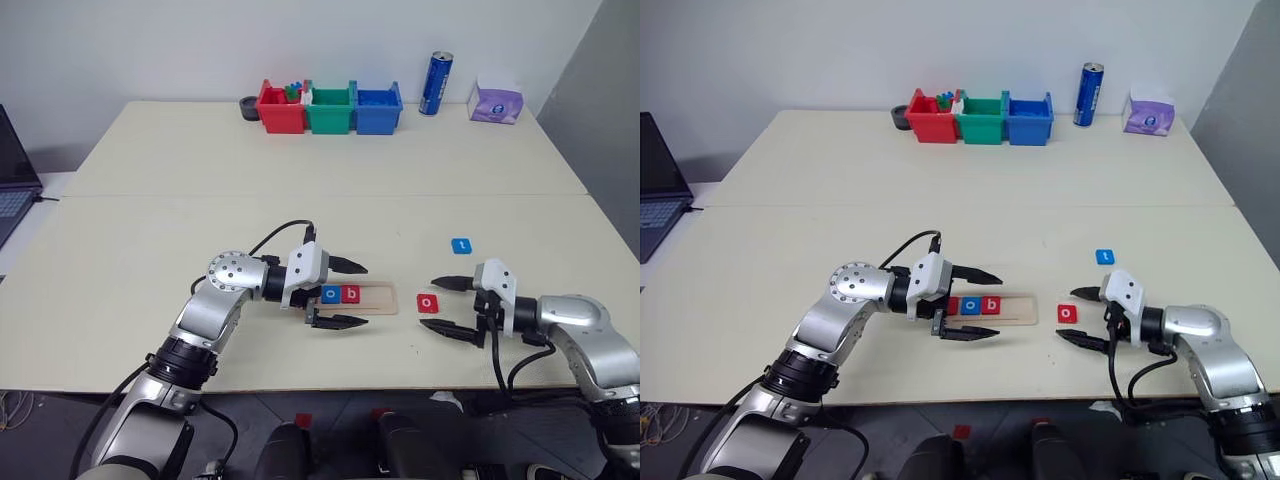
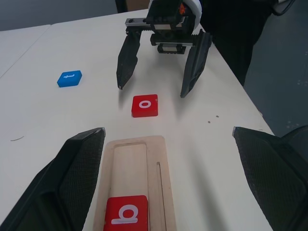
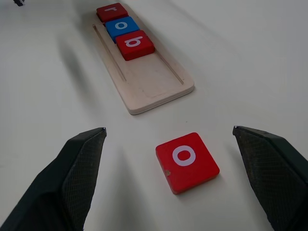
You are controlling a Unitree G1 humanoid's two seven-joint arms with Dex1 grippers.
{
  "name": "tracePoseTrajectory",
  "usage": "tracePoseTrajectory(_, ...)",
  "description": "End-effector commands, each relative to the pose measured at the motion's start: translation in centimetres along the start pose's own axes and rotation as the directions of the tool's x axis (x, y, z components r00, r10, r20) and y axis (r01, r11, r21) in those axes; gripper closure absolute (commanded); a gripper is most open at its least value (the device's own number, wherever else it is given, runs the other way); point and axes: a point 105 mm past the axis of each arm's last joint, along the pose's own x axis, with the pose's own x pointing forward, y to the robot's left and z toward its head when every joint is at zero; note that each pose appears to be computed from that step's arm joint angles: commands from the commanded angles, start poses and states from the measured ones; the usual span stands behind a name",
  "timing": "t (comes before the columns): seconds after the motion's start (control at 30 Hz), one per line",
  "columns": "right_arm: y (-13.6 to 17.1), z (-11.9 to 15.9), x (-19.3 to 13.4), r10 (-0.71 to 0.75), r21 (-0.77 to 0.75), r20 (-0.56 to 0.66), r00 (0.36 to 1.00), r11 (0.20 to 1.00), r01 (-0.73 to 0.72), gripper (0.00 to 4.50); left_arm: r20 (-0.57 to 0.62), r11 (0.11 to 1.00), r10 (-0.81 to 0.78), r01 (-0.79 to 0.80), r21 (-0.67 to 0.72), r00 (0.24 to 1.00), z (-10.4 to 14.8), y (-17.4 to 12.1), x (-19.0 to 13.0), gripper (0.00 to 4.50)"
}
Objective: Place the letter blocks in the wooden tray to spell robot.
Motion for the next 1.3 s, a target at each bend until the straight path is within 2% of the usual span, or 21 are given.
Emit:
tracePoseTrajectory(0.03, -0.1, 0.2, 0.4, 0.030, -0.042, 0.006, 1.000, 0.999, -0.030, 0.02, 0.025, 0.999, 0.003, -0.004, 0.048, 1.000, 1.4, 0.4, -0.3, 0.00)
tracePoseTrajectory(0.37, -0.6, -1.1, 0.4, 0.044, -0.012, -0.024, 0.999, 0.999, -0.044, 0.02, 0.017, 0.996, -0.051, 0.049, 0.070, 0.999, 1.4, -0.2, -0.4, 0.00)
tracePoseTrajectory(0.47, -0.7, -1.3, 0.3, 0.041, -0.004, -0.024, 0.999, 0.999, -0.042, 0.59, 0.021, 0.995, -0.073, 0.071, 0.072, 0.997, 1.5, -0.5, -0.6, 0.00)
tracePoseTrajectory(0.7, -1.1, -0.7, 0.6, 0.027, 0.005, 0.000, 1.000, 1.000, -0.027, 3.07, 0.023, 0.995, -0.067, 0.065, 0.074, 0.997, 1.7, -0.1, -0.7, 0.00)
tracePoseTrajectory(0.9, -1.1, 1.7, 0.3, 0.037, -0.028, 0.033, 0.999, 0.999, -0.036, 3.06, 0.035, 0.999, -0.009, 0.007, 0.047, 0.999, 1.7, 0.7, -2.2, 0.00)
tracePoseTrajectory(1.07, -0.2, 5.6, 2.1, 0.103, -0.075, 0.114, 0.988, 0.993, -0.095, 3.06, -0.049, 0.998, 0.062, -0.061, 0.011, 0.997, 0.0, 1.3, -6.1, 0.00)
tracePoseTrajectory(1.17, -0.1, 6.1, 3.3, 0.130, -0.087, 0.114, 0.985, 0.989, -0.120, 3.06, -0.080, 0.996, 0.086, -0.085, 0.015, 0.993, -0.3, 1.5, -7.2, 0.00)
tracePoseTrajectory(1.3, -0.4, 5.3, 4.6, 0.155, -0.110, 0.076, 0.985, 0.983, -0.146, 3.06, -0.090, 0.996, 0.086, -0.084, 0.022, 0.992, -0.5, 1.2, -7.4, 0.00)
